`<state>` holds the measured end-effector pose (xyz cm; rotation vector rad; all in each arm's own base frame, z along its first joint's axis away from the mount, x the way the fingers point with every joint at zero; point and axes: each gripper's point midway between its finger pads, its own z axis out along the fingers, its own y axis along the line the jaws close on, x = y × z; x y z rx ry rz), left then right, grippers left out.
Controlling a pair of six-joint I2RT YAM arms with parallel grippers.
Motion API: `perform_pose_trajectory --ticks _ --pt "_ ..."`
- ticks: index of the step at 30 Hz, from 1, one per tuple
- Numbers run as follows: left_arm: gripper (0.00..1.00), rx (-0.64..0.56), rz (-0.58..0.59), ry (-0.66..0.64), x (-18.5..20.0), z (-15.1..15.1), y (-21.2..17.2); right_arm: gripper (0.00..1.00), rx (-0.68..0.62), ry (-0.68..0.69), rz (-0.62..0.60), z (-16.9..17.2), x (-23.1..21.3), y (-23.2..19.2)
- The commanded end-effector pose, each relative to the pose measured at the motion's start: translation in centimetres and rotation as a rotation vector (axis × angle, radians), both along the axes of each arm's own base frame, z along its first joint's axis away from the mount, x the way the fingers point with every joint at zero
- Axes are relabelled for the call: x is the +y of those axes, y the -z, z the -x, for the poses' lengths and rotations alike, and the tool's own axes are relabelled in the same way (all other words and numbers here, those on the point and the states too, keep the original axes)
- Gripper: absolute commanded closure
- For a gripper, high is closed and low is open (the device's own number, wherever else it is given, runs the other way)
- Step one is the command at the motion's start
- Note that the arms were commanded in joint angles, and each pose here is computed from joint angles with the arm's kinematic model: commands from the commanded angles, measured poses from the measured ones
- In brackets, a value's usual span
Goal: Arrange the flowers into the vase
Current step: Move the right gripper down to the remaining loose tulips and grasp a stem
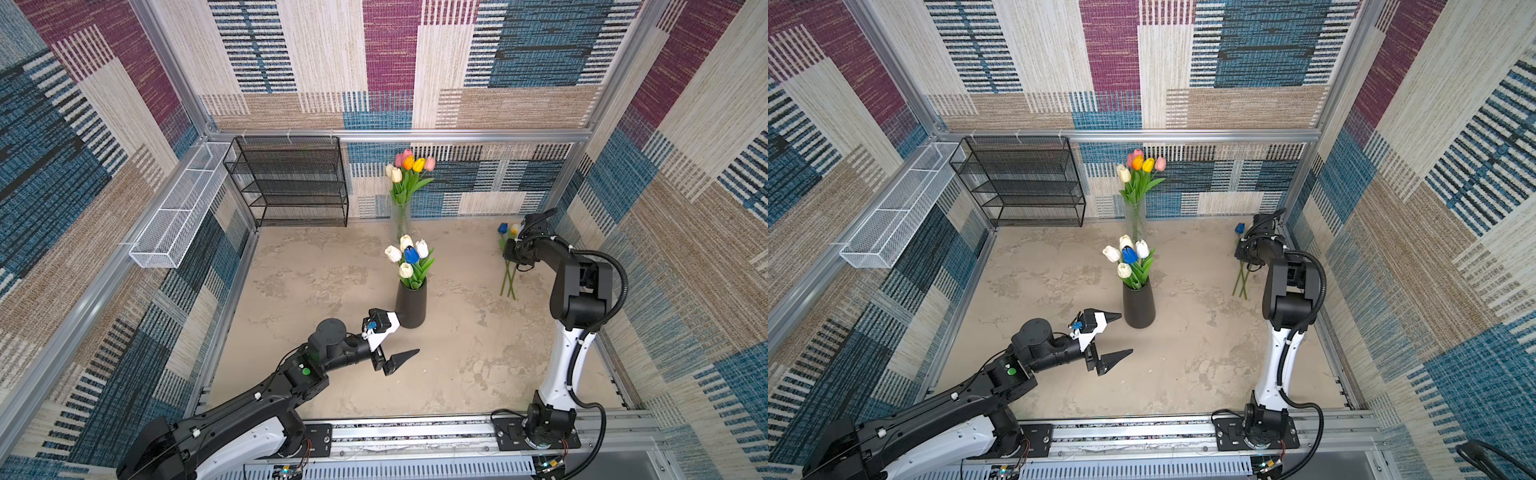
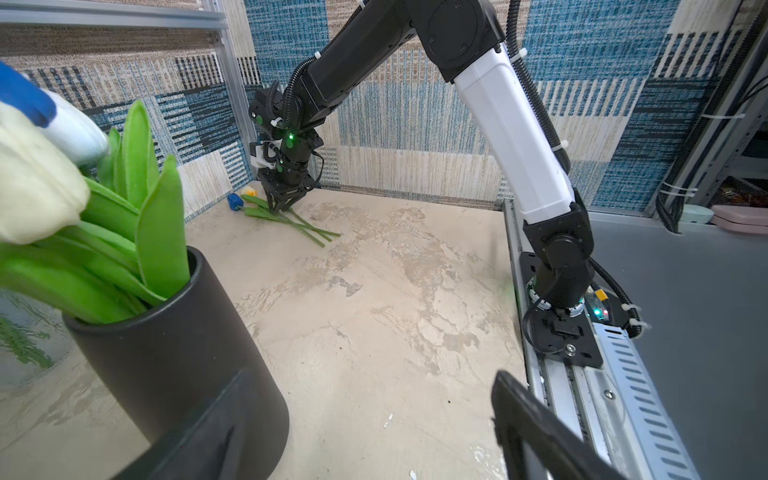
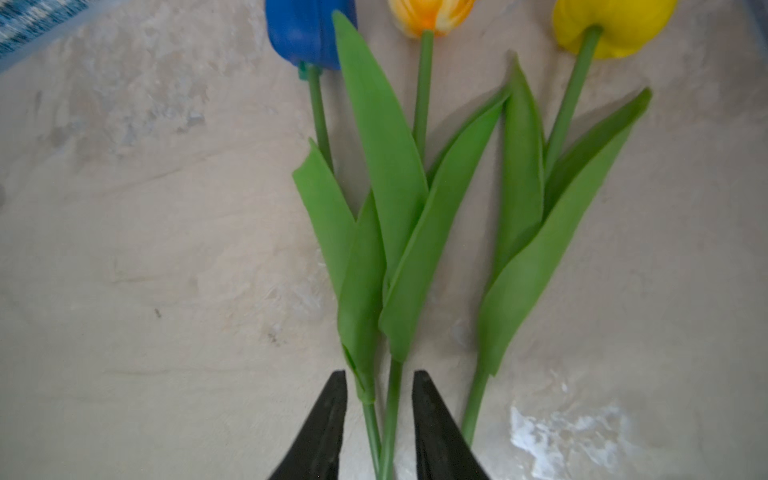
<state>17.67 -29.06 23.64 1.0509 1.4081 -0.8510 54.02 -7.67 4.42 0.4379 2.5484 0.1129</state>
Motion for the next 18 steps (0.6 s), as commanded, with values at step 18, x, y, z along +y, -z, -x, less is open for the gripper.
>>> perform_pose_trajectory --ticks 18 --pt "0.08 -0.063 -0.015 -0.008 -0.6 -0.8 -0.6 0.91 -0.049 0.026 -0.017 -0.2 0.2 -1.2"
